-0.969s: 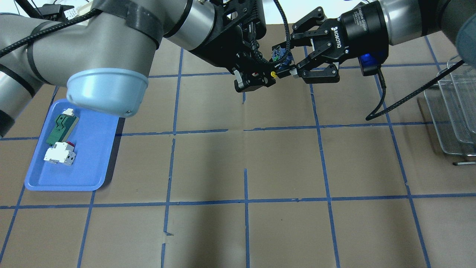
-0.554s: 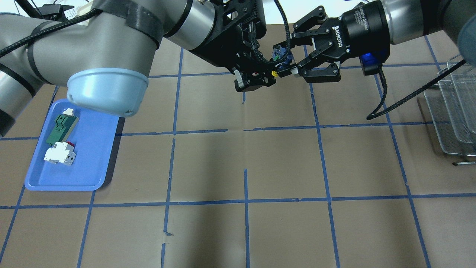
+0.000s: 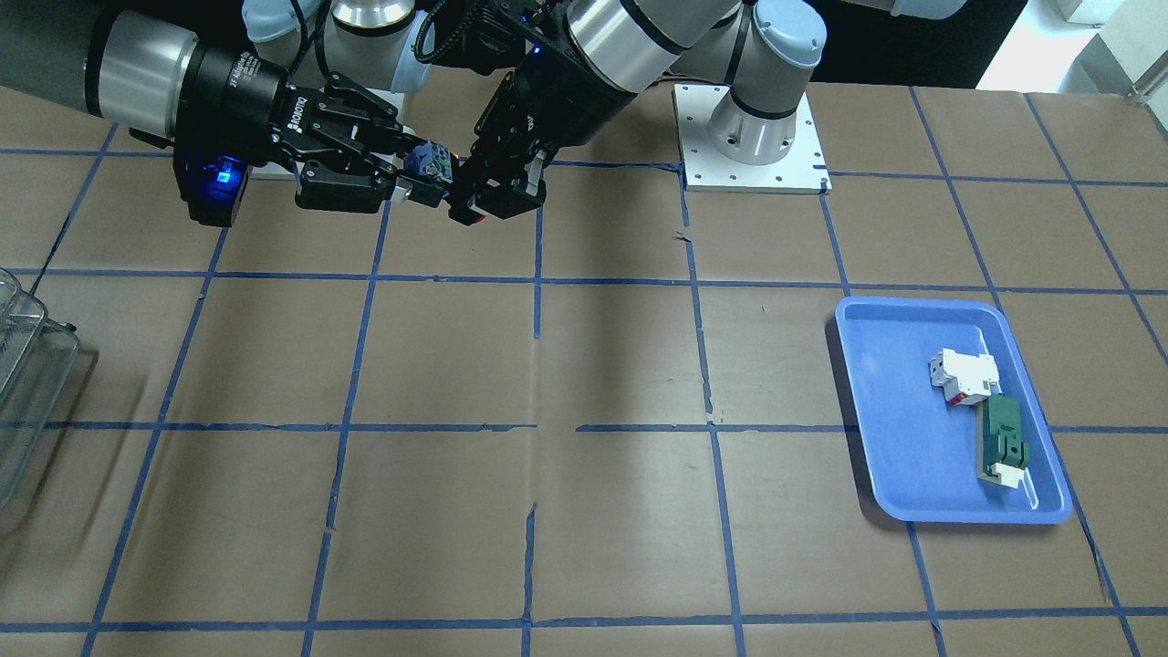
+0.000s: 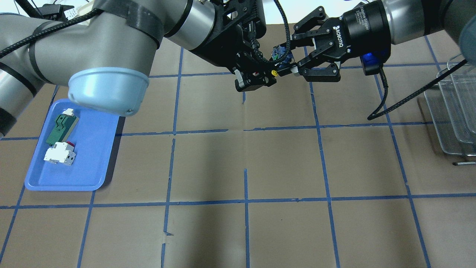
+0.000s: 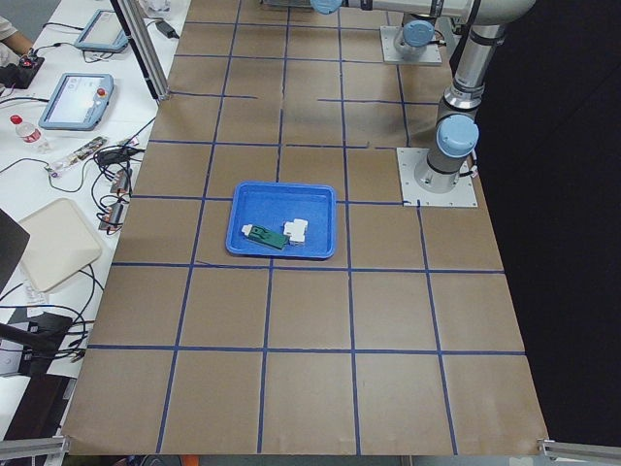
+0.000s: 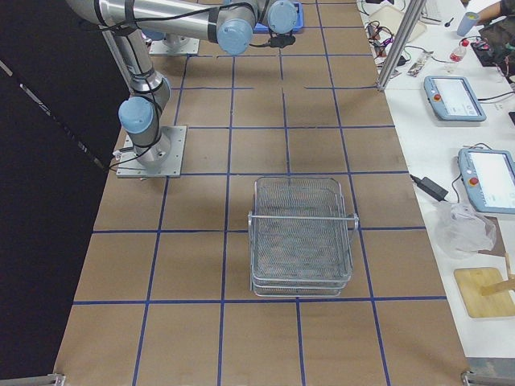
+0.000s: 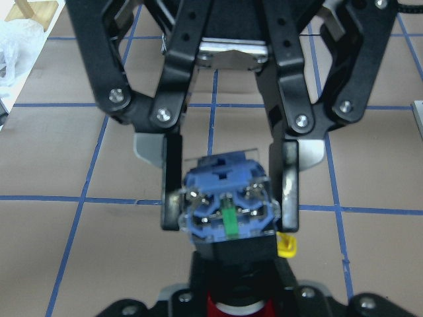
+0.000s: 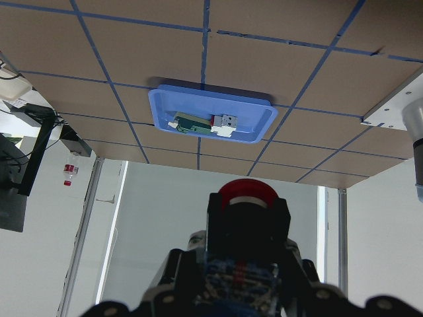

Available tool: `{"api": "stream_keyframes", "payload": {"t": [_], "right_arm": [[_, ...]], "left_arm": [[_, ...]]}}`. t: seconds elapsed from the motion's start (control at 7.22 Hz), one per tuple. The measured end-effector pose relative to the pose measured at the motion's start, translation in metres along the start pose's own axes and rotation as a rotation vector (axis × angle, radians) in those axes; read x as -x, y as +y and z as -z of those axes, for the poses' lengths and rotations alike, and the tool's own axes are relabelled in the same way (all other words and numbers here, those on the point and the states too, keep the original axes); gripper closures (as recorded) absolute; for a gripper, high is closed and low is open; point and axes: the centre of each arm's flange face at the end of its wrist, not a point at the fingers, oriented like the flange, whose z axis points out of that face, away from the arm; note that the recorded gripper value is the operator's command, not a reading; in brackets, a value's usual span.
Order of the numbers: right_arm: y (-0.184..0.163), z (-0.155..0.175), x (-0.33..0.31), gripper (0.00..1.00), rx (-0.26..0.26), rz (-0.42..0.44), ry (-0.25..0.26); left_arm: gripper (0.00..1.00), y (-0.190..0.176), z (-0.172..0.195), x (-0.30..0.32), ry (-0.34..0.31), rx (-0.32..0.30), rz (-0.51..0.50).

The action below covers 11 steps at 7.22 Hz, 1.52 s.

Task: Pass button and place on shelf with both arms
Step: 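Open and withdraw the left gripper while the right gripper carries the button away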

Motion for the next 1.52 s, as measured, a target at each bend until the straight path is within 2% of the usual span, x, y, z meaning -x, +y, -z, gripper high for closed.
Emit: {"api": "stream_keyframes", "payload": {"t": [0.14, 0.28, 0.42, 1.11, 1.38, 1.52], "right_arm": [[0.0, 0.0, 0.0, 1.0, 0.0, 0.0, -0.001], [0.0, 0.001, 0.0, 1.0, 0.0, -0.002, -0.001], [0.0, 0.001, 0.0, 1.0, 0.0, -0.003, -0.001], [0.001, 0.003, 0.0, 1.0, -0.003, 0.0, -0.004], [-0.003, 0.007, 0.0, 1.0, -0.039, 0.031, 0.002], [-0.011, 0.015, 0.0, 1.0, -0.096, 0.081, 0.014]], "left_arm": [[0.64, 0.0, 0.0, 0.0, 0.003, -0.005, 0.001], [0.22, 0.0, 0.0, 0.0, 0.003, -0.006, 0.002], [0.0, 0.0, 0.0, 0.0, 0.004, -0.004, 0.002], [0.0, 0.0, 0.005, -0.002, -0.012, 0.023, -0.004], [0.0, 0.014, 0.011, 0.004, -0.053, 0.123, 0.023], [0.0, 0.029, 0.017, 0.009, -0.068, 0.194, 0.071]]}}
